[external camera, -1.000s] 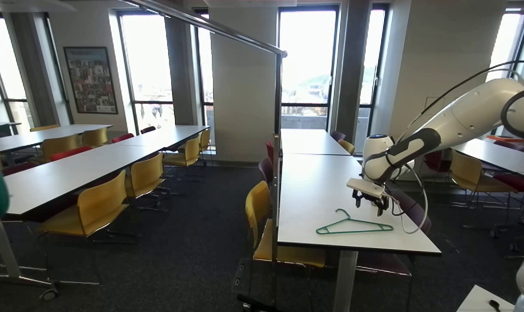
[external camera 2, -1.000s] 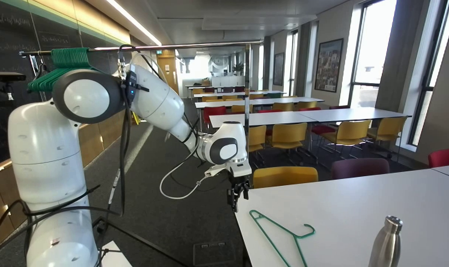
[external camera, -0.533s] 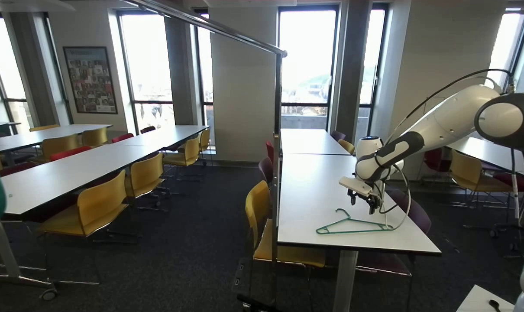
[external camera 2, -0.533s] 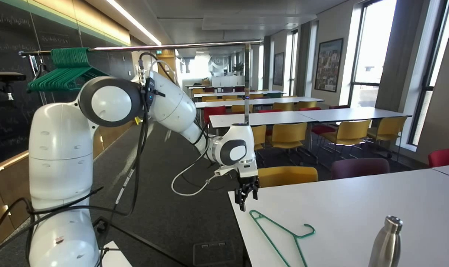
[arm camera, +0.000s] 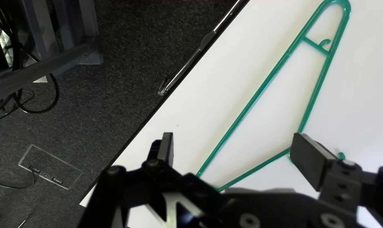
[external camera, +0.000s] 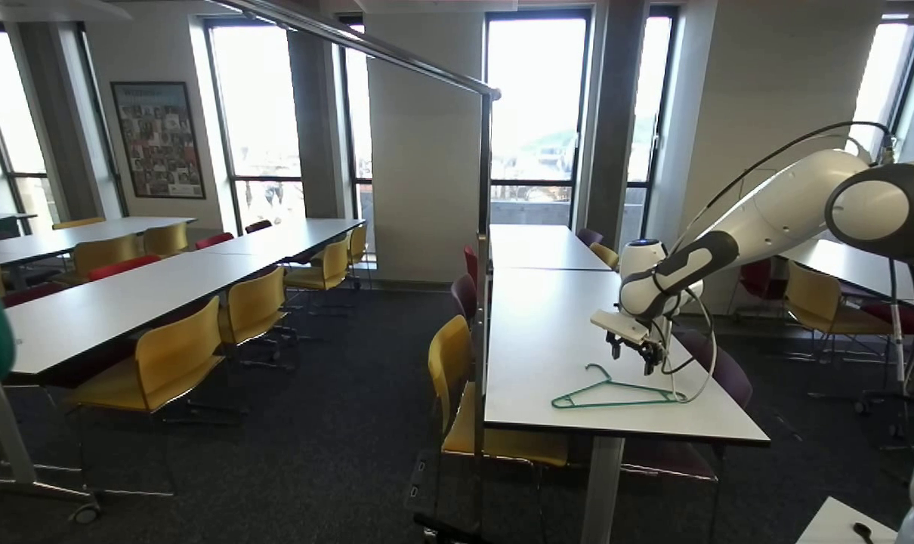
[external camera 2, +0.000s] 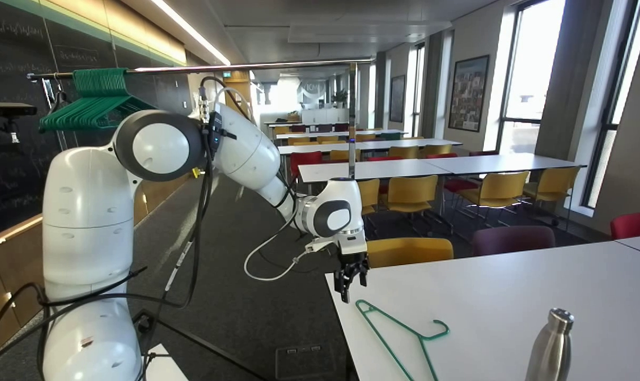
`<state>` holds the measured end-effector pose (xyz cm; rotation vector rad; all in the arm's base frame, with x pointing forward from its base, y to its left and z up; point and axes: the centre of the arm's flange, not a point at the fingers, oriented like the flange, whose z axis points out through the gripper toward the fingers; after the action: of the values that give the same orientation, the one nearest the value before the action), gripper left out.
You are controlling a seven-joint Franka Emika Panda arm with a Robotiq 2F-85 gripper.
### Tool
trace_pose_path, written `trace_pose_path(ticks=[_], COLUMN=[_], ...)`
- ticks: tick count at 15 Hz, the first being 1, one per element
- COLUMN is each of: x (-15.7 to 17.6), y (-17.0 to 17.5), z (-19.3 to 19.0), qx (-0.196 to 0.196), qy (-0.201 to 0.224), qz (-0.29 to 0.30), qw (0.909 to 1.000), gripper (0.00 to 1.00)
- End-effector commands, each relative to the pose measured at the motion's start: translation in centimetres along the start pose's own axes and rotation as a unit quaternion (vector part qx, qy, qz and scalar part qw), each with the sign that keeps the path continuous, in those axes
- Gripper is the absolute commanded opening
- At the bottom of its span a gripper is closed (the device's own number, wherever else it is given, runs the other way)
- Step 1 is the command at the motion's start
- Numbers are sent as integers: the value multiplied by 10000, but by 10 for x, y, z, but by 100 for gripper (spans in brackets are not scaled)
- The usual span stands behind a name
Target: Put the coat hanger on the hook
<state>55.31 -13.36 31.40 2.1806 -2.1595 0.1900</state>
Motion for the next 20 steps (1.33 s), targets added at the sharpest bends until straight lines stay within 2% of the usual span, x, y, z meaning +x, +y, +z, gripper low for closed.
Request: trace_pose_path(ticks=[1,5,12,20], x=[-2,1,32,57], y=[-6,-14,-34,-51], z=[10,36,83,109], qx=[63,15,-82,-91], qy=[43,-151,-477,-321], qz=[254,550,1267,1552], qw=[9996,9984,9908,9873], gripper=[100,100,100,100])
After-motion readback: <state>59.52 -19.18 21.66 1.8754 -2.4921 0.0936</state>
